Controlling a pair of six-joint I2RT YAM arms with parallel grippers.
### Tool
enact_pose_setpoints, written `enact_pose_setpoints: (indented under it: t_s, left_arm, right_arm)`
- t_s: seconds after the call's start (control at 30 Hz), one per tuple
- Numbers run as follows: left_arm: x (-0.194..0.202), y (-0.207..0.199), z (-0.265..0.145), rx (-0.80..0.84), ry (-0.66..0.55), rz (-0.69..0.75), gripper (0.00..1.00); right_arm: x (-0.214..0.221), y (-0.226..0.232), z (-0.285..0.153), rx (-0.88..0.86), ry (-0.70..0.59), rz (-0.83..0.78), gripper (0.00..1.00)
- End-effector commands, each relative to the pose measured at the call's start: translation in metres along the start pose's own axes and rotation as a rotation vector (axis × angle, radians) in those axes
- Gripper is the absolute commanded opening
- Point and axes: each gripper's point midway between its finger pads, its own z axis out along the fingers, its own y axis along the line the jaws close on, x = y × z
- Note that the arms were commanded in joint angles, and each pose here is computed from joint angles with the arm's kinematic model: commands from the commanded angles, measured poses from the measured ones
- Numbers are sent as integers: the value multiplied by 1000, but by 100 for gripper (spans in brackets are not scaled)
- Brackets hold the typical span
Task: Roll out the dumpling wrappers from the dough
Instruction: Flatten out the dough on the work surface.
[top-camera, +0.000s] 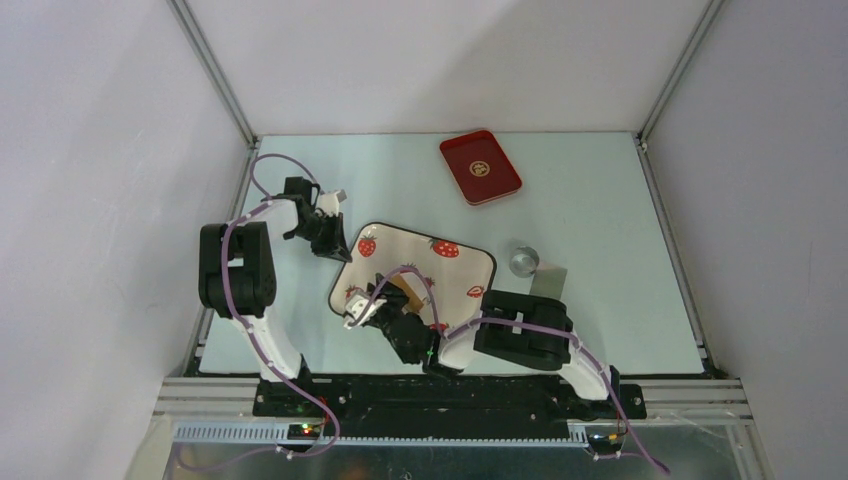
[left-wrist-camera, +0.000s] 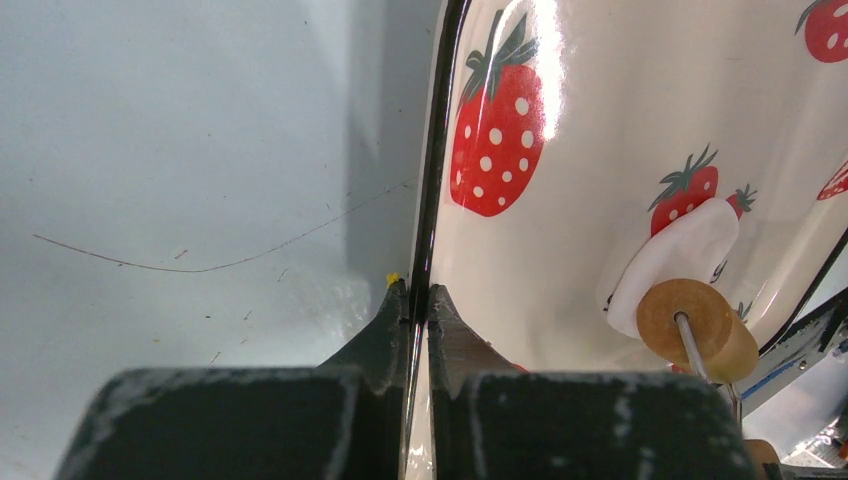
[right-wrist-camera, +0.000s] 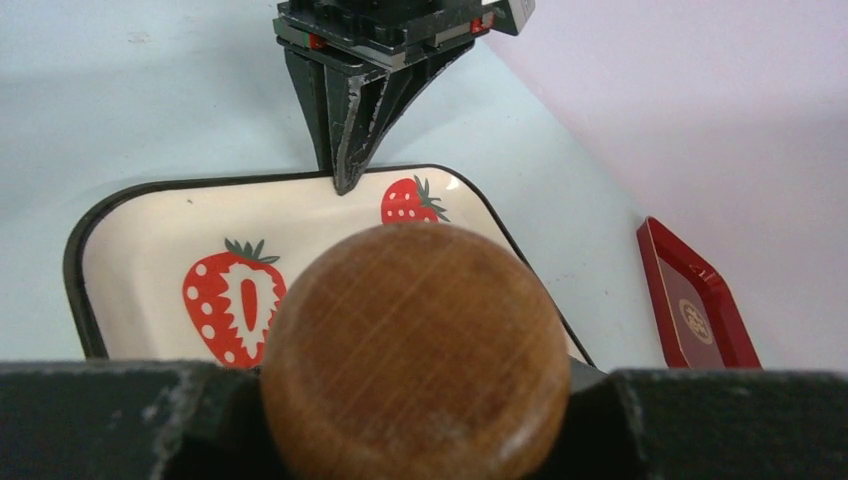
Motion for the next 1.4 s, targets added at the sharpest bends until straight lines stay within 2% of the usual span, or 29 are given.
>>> enact_pose_setpoints:
  t_s: [0.0, 0.6, 0.7, 0.87, 1.0, 1.13, 1.37]
  left_arm:
    - [-14, -6, -7, 12, -61, 30, 0]
    - [-14, -7, -8, 16, -64, 33, 0]
    - [-14, -7, -8, 17, -64, 33, 0]
    - [-16, -8, -9, 19, -70, 38, 0]
    - [-16, -8, -9, 19, -69, 39, 0]
    - [-15, -8, -10, 15, -69, 41, 0]
    - [-15, -8, -10, 17, -70, 44, 0]
  right_arm:
    - [9, 38, -15, -110, -15, 29, 0]
    - [8, 40, -18, -121, -28, 17, 0]
    - [-19, 20, -10, -62, -103, 10, 0]
    - [-94, -55, 6, 131, -235, 3, 0]
    - [-128, -97, 4, 234, -291, -9, 0]
    - [-104, -108, 14, 265, -234, -33, 0]
    - [-16, -85, 28, 190, -46, 24, 0]
